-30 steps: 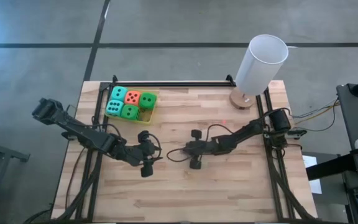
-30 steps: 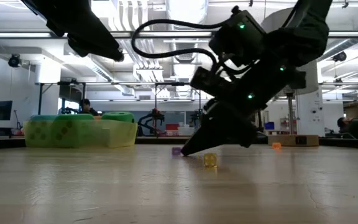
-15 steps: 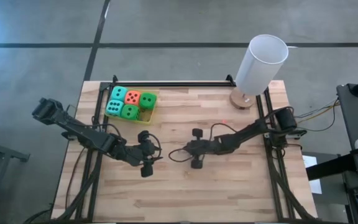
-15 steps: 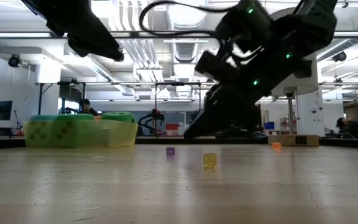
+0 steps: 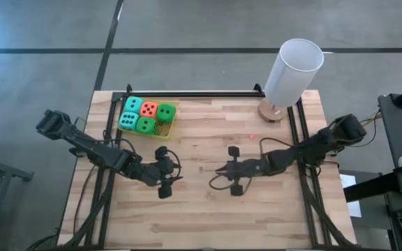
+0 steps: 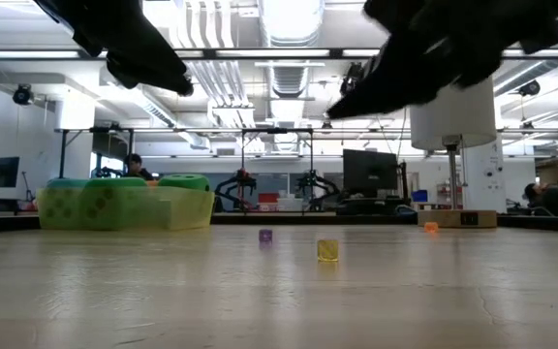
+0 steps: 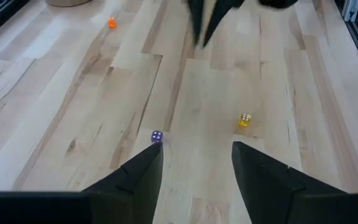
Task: Pick & Place Dice
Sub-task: Put the violet small die into the yellow container
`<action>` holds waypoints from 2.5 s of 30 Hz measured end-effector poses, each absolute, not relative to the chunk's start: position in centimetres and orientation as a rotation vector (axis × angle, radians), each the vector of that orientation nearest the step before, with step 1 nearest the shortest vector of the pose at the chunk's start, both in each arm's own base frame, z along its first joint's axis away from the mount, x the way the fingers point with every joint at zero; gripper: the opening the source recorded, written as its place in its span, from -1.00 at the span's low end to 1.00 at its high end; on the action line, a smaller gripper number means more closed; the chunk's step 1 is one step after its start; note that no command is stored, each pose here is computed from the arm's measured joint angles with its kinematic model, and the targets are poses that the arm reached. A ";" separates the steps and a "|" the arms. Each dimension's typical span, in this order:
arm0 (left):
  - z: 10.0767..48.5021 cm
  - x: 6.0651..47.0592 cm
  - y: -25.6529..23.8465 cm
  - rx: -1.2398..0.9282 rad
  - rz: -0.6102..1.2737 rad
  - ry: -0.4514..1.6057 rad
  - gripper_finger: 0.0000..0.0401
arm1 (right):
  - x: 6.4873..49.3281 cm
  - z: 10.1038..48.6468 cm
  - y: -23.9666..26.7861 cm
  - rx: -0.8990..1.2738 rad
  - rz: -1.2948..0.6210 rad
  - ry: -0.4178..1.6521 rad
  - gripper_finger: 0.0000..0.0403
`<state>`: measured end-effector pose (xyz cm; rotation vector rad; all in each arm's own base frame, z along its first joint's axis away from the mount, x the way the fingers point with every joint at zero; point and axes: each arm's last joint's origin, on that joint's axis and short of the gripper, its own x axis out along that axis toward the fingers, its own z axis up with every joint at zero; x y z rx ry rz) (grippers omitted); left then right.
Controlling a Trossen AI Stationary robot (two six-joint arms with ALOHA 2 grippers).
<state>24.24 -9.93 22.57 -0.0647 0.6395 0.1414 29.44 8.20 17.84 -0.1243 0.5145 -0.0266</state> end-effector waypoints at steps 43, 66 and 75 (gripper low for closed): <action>11.9 32.5 -2.2 -0.049 0.076 0.783 -0.13 | 23.0 22.8 12.8 -0.141 0.216 0.400 -0.86; 9.7 33.0 -2.3 -0.068 0.041 0.803 -0.19 | 23.0 22.7 12.8 -0.145 0.215 0.408 -0.86; 9.7 33.0 -2.3 -0.102 0.055 0.801 -0.12 | 23.0 22.7 12.8 -0.147 0.214 0.413 -0.86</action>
